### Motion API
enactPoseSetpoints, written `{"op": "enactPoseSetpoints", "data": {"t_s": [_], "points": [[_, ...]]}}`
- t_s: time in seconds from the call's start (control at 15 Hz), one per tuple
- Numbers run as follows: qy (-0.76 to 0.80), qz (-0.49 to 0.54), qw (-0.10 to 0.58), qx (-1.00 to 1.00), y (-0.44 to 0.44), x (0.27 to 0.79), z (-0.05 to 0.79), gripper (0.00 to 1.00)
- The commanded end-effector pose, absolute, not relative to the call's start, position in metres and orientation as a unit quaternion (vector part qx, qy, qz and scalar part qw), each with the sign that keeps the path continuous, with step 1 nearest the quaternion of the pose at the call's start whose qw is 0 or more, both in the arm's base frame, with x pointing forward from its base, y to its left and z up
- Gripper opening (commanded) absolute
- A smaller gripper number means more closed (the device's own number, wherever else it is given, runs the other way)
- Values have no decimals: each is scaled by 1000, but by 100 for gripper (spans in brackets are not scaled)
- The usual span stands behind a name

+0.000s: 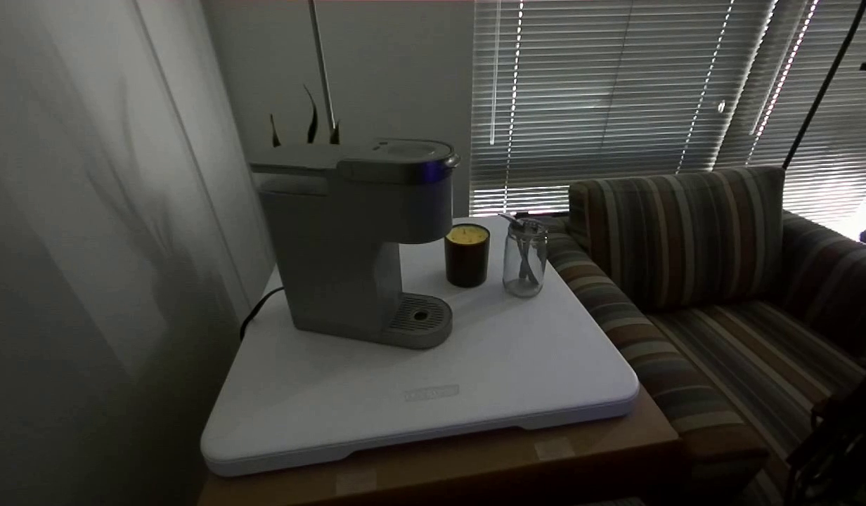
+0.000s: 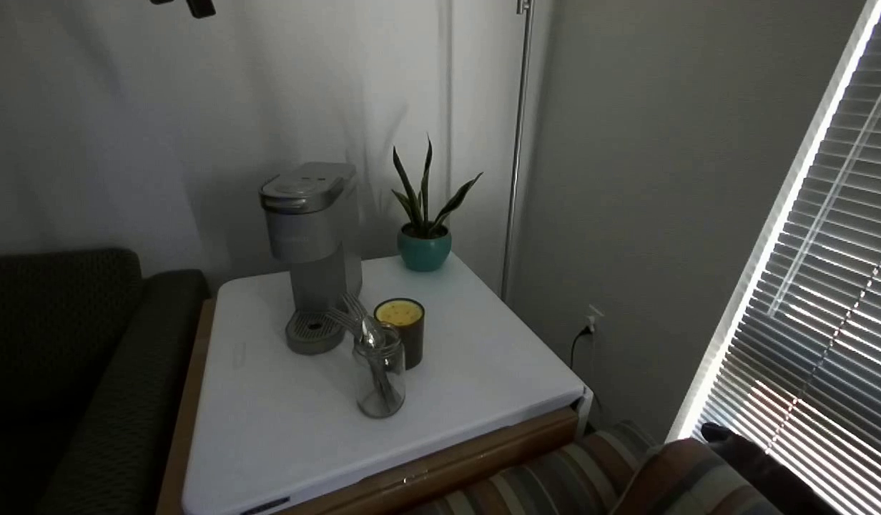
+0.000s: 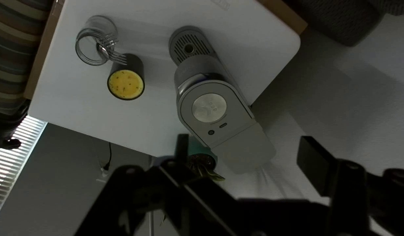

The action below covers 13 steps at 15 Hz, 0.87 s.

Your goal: Close the lid of the coffee maker

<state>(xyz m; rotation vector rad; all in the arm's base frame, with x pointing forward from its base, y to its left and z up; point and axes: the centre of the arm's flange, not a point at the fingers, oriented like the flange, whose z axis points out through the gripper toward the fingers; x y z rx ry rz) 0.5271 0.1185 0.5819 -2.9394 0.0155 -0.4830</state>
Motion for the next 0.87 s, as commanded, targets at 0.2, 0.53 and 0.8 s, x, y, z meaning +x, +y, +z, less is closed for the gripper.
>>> {"op": "enactPoseSetpoints", "data": {"t_s": [0.2,0.53,0.8], "points": [[6,-161,91,-983,122,533,582,100],[7,-166,92,-982,122,528,583,100],[7,-166,92,-982,123,528,584,100]]}}
